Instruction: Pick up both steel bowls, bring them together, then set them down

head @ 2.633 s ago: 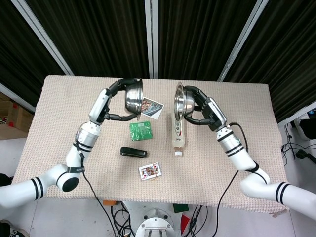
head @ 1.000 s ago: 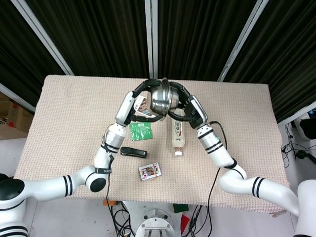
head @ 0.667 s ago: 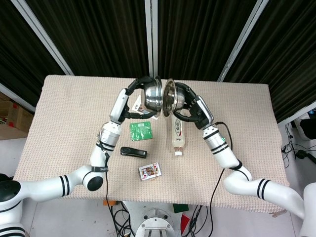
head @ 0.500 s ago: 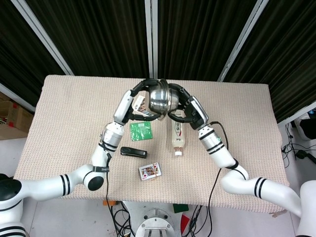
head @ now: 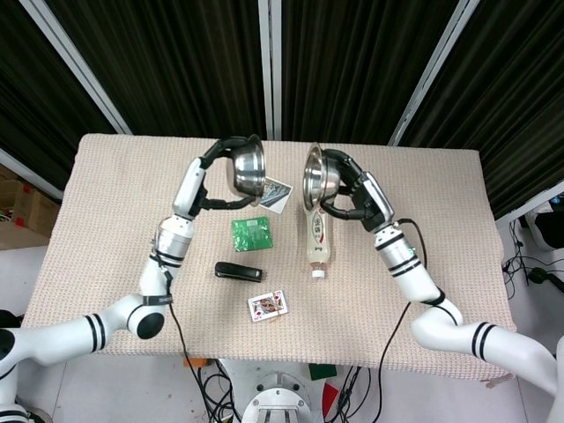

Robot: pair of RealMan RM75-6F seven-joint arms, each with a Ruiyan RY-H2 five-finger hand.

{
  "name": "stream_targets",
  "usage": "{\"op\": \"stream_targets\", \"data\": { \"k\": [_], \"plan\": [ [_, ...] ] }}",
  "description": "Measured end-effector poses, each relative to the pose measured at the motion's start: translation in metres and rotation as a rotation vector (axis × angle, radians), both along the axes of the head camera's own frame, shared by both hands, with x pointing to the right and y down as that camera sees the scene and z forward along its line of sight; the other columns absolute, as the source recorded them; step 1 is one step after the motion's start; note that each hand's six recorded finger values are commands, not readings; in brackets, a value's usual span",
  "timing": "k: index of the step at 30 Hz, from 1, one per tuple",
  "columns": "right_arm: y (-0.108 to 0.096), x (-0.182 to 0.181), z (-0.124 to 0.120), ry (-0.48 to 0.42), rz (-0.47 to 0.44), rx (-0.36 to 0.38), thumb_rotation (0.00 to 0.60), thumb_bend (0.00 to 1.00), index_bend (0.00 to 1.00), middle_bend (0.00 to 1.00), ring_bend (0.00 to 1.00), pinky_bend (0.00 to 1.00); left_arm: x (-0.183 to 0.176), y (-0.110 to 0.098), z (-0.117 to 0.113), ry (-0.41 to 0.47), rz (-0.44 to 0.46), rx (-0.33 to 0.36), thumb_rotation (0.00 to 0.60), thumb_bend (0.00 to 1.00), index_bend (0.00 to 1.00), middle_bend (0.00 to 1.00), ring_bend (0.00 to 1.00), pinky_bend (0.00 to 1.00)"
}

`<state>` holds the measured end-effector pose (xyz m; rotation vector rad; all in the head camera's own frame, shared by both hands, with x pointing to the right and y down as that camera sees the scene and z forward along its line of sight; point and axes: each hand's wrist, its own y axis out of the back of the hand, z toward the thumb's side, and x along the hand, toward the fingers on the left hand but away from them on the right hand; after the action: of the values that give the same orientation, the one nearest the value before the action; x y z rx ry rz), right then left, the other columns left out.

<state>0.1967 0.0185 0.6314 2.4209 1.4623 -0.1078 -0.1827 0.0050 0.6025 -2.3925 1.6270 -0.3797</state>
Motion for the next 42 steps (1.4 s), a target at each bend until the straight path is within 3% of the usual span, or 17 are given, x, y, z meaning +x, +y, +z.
{"op": "stream_targets", "data": {
  "k": [6,13,20,23,27,30,32,33,34,37,39,42],
  "plan": [
    [0.009,0.046,-0.001,0.253,-0.051,0.068,0.6,0.23,0.59,0.54,0.51,0.66,-0.07,0.015,0.017,-0.271,0.037,-0.016,0.6,0.17,0.59,0.56,0.44,0.71],
    [0.024,0.106,0.007,0.6,-0.095,0.09,0.6,0.24,0.59,0.55,0.51,0.67,-0.132,0.024,0.031,-0.631,0.086,-0.059,0.6,0.17,0.6,0.57,0.45,0.71],
    [0.046,0.15,0.018,0.945,-0.196,0.088,0.6,0.24,0.59,0.55,0.51,0.67,-0.178,0.036,0.062,-0.983,0.197,-0.195,0.6,0.17,0.6,0.57,0.45,0.69],
    [0.054,0.162,0.023,1.059,-0.233,0.078,0.6,0.24,0.59,0.54,0.51,0.69,-0.19,0.039,0.07,-1.074,0.215,-0.22,0.6,0.17,0.6,0.57,0.45,0.69],
    [0.063,0.176,0.03,1.158,-0.252,0.038,0.6,0.24,0.59,0.54,0.51,0.69,-0.201,0.043,0.079,-1.134,0.221,-0.266,0.6,0.17,0.52,0.52,0.43,0.67],
    [0.068,0.181,0.036,1.21,-0.274,0.012,0.6,0.24,0.55,0.52,0.5,0.69,-0.203,0.045,0.082,-1.154,0.242,-0.291,0.6,0.17,0.23,0.38,0.37,0.62],
    [0.07,0.182,0.039,1.234,-0.282,0.005,0.6,0.22,0.5,0.47,0.47,0.66,-0.203,0.045,0.083,-1.167,0.246,-0.292,0.6,0.16,0.12,0.34,0.37,0.62],
    [0.071,0.182,0.041,1.24,-0.283,-0.002,0.6,0.19,0.43,0.39,0.4,0.61,-0.203,0.045,0.083,-1.165,0.245,-0.291,0.6,0.15,0.06,0.29,0.34,0.6],
    [0.072,0.182,0.043,1.244,-0.286,-0.011,0.6,0.13,0.29,0.26,0.25,0.49,-0.202,0.046,0.083,-1.161,0.244,-0.291,0.6,0.12,0.02,0.23,0.28,0.56],
    [0.075,0.178,0.049,1.251,-0.31,-0.028,0.6,0.01,0.05,0.05,0.03,0.26,-0.198,0.047,0.084,-1.142,0.249,-0.289,0.6,0.06,0.0,0.06,0.1,0.39],
    [0.074,0.174,0.049,1.25,-0.313,-0.024,0.6,0.0,0.0,0.0,0.0,0.19,-0.197,0.048,0.085,-1.127,0.244,-0.295,0.586,0.04,0.0,0.0,0.01,0.27],
    [0.071,0.168,0.047,1.228,-0.302,-0.02,0.6,0.0,0.0,0.0,0.0,0.16,-0.198,0.05,0.085,-1.12,0.241,-0.304,0.529,0.03,0.0,0.0,0.0,0.21]
  ]
}}
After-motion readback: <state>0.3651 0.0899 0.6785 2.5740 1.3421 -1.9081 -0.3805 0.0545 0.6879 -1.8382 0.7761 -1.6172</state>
